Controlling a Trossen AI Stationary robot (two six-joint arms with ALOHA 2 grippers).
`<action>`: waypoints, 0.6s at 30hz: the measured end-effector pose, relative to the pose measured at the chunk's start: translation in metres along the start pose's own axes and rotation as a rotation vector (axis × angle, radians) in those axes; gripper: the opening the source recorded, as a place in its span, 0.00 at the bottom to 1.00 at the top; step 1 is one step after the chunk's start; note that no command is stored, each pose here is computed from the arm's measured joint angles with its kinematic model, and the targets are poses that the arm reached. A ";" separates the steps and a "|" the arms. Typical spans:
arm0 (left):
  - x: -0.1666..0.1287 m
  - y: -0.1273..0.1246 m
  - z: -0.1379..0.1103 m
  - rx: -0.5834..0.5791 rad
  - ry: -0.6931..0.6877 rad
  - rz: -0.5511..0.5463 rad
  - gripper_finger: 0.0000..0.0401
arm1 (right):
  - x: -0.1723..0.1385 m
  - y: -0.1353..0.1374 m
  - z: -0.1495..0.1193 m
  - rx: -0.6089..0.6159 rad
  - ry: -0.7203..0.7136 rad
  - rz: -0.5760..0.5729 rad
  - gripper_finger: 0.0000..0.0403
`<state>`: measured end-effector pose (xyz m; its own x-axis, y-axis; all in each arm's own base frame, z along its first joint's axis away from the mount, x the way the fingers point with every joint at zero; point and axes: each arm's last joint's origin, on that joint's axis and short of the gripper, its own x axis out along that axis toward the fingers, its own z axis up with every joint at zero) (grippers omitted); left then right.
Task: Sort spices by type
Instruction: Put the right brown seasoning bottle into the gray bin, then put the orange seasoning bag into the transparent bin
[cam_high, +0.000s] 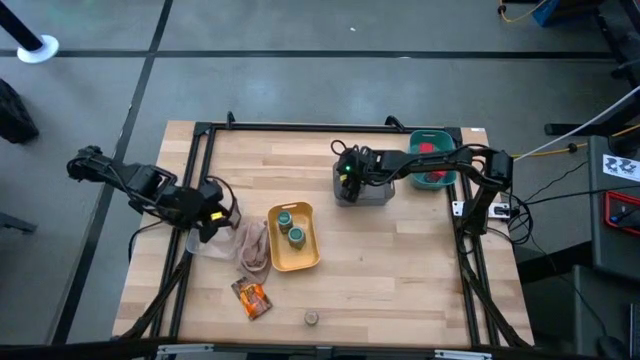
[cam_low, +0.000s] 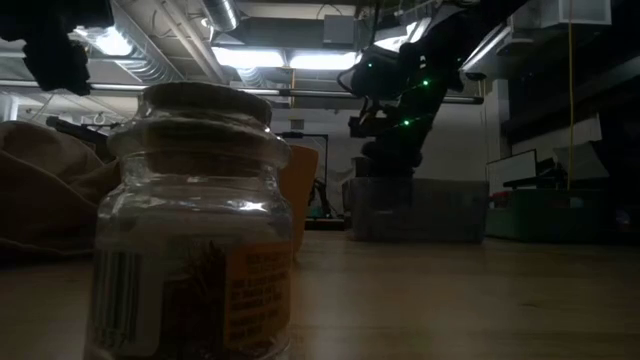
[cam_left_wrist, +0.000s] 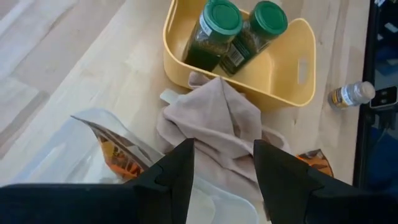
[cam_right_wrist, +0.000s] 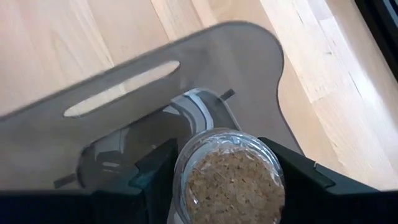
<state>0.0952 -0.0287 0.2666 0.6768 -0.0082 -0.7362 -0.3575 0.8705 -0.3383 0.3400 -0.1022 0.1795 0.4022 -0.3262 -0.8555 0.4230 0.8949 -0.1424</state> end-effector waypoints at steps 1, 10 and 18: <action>0.000 0.000 0.000 -0.008 -0.002 -0.002 0.37 | 0.000 0.000 0.001 0.001 -0.007 0.005 0.54; 0.000 0.000 0.000 0.008 -0.001 -0.001 0.37 | 0.000 0.000 0.004 0.029 -0.041 0.011 0.54; 0.000 0.000 0.000 0.007 0.000 0.000 0.37 | 0.000 0.000 0.002 0.099 -0.024 0.011 0.65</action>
<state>0.0947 -0.0286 0.2666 0.6771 -0.0085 -0.7359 -0.3530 0.8737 -0.3348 0.3422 -0.1026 0.1807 0.4264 -0.3250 -0.8441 0.4964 0.8642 -0.0820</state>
